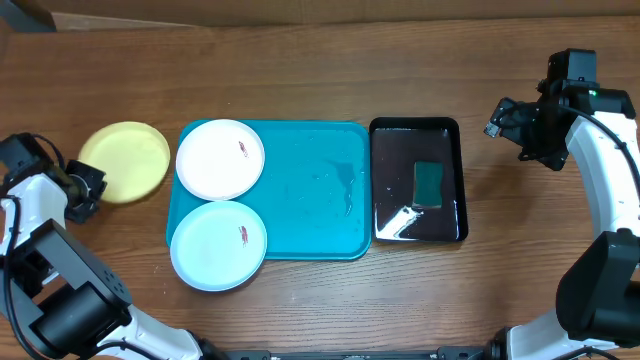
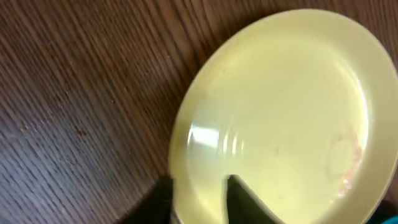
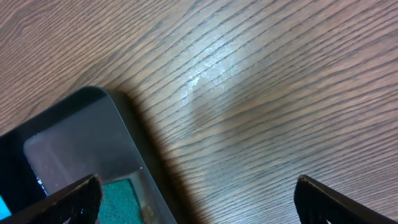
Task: Clean dirty plates on tray and stack at the side
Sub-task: 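Lower the yellow plate onto the table and release it, then move the left gripper to the white plate's left rim and grasp, then drag the upper white plate right toward the teal tray center with left gripper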
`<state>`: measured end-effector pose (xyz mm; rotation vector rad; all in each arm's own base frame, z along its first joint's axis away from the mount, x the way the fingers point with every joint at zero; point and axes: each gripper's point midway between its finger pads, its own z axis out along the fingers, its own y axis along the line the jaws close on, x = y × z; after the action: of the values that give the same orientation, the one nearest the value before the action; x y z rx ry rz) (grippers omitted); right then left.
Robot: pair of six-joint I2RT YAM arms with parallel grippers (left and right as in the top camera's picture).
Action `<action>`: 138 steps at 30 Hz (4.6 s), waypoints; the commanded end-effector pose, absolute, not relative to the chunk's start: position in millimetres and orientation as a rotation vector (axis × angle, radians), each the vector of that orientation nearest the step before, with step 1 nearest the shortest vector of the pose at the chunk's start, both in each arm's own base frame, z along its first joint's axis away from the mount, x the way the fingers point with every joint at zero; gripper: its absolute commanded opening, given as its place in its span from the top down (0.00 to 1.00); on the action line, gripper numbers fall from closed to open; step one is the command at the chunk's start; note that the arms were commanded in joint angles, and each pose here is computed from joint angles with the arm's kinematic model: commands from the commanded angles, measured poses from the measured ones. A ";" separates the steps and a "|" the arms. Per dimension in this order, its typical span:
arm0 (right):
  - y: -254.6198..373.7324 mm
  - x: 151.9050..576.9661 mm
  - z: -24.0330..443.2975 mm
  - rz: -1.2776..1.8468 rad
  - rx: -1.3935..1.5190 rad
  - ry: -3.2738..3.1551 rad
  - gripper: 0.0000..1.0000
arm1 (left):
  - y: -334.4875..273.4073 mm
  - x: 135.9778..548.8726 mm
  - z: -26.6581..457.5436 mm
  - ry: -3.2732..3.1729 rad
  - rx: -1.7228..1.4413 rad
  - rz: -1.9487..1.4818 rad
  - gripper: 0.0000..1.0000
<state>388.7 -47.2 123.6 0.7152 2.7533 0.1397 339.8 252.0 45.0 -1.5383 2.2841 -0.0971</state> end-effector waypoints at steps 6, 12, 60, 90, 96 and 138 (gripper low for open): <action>-48.4 390.8 127.4 0.142 0.720 2.739 0.00 | 225.5 370.7 70.1 2.368 -1.358 -0.274 0.54; -48.4 390.8 127.4 0.142 0.720 2.739 0.00 | 183.5 405.7 128.0 2.483 -1.124 -0.284 0.39; -48.4 390.8 127.4 0.142 0.720 2.739 0.00 | 83.3 378.5 24.6 2.826 -0.715 0.130 0.55; -48.4 390.8 127.4 0.142 0.720 2.739 0.00 | 41.7 368.4 10.9 2.894 -0.694 -0.193 0.76; -48.4 390.8 127.4 0.142 0.720 2.739 0.00 | 17.0 364.0 11.3 2.936 -0.640 -0.281 0.78; -48.4 390.8 127.4 0.142 0.720 2.739 0.00 | -34.6 399.6 25.1 2.853 -0.298 -0.057 0.58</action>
<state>388.6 -47.1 123.6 0.7143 2.7539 0.1392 402.2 -38.5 35.0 -0.3066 2.8424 -0.0822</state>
